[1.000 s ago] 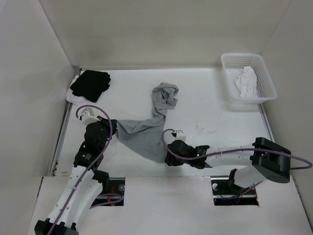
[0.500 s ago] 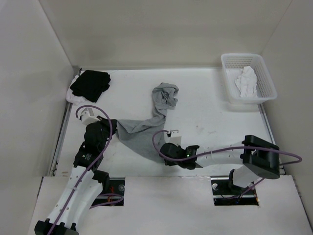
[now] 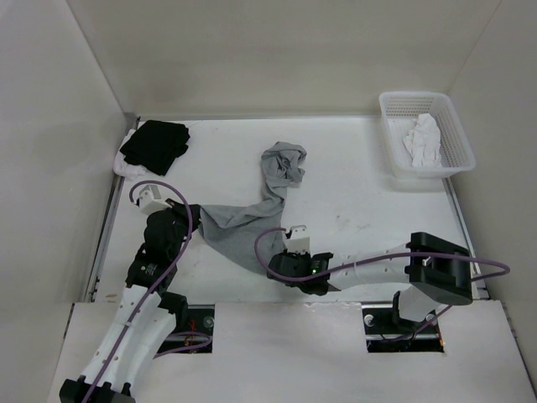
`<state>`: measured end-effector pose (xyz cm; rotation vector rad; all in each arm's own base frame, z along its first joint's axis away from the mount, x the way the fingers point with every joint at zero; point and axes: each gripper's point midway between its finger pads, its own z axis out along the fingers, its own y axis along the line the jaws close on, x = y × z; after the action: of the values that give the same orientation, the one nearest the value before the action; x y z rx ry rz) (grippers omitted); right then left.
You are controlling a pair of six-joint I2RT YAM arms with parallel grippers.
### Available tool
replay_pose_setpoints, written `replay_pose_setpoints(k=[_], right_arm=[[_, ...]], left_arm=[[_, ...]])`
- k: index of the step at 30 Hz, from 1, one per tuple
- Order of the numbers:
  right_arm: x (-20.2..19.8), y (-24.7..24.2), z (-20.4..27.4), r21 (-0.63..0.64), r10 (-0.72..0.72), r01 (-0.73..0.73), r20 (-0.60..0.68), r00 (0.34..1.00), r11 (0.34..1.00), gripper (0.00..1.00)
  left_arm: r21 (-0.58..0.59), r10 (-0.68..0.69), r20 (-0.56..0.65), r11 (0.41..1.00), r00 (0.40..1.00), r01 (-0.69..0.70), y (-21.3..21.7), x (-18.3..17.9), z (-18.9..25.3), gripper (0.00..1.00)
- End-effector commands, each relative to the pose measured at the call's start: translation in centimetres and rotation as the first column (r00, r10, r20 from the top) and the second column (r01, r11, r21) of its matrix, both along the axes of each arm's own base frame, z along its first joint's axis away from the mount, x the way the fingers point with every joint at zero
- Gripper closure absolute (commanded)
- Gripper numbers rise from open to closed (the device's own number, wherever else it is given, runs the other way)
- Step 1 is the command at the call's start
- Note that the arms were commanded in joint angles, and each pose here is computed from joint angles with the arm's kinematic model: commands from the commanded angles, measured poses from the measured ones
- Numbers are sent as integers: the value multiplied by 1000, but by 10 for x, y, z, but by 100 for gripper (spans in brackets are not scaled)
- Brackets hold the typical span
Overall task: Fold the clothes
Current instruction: Flatten the tank top out
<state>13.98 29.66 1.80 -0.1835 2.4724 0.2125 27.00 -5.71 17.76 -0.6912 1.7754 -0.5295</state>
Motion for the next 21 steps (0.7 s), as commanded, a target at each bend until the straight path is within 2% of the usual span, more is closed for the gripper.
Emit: replay_pose_setpoints(k=[1, 3, 5, 8, 10, 14, 17, 21], right_arm=[[-23, -45, -35, -185, -15, -3, -97, 995, 983, 86], [-20, -45, -28, -158, -27, 14, -75, 997, 987, 95], [-9, -43, -6, -97, -33, 33, -4, 999, 995, 98], [19, -43, 64, 52, -70, 62, 169, 983, 997, 100], [41, -50, 134, 184, -122, 68, 299, 947, 980, 100], [59, -83, 282, 405, -235, 12, 506, 830, 914, 100], [64, -117, 386, 463, -305, -35, 637, 708, 886, 100], [63, -162, 502, 502, -398, -57, 746, 534, 863, 100]], left_arm=[[-8, -5, 80, 1000, 997, 5, 0, 4, 22, 99], [-11, -4, 86, 1000, 996, 5, 0, 5, 24, 99], [-17, -3, 101, 1000, 995, 5, -1, 6, 30, 99], [-37, 1, 173, 999, 985, 6, -1, 8, 62, 100], [-64, 10, 267, 998, 964, 7, -1, 7, 104, 100], [-142, 58, 482, 990, 874, 12, 5, -12, 204, 100], [-182, 112, 622, 983, 775, 4, 18, -37, 277, 100], [-211, 191, 761, 977, 621, -41, 42, -74, 363, 100]])
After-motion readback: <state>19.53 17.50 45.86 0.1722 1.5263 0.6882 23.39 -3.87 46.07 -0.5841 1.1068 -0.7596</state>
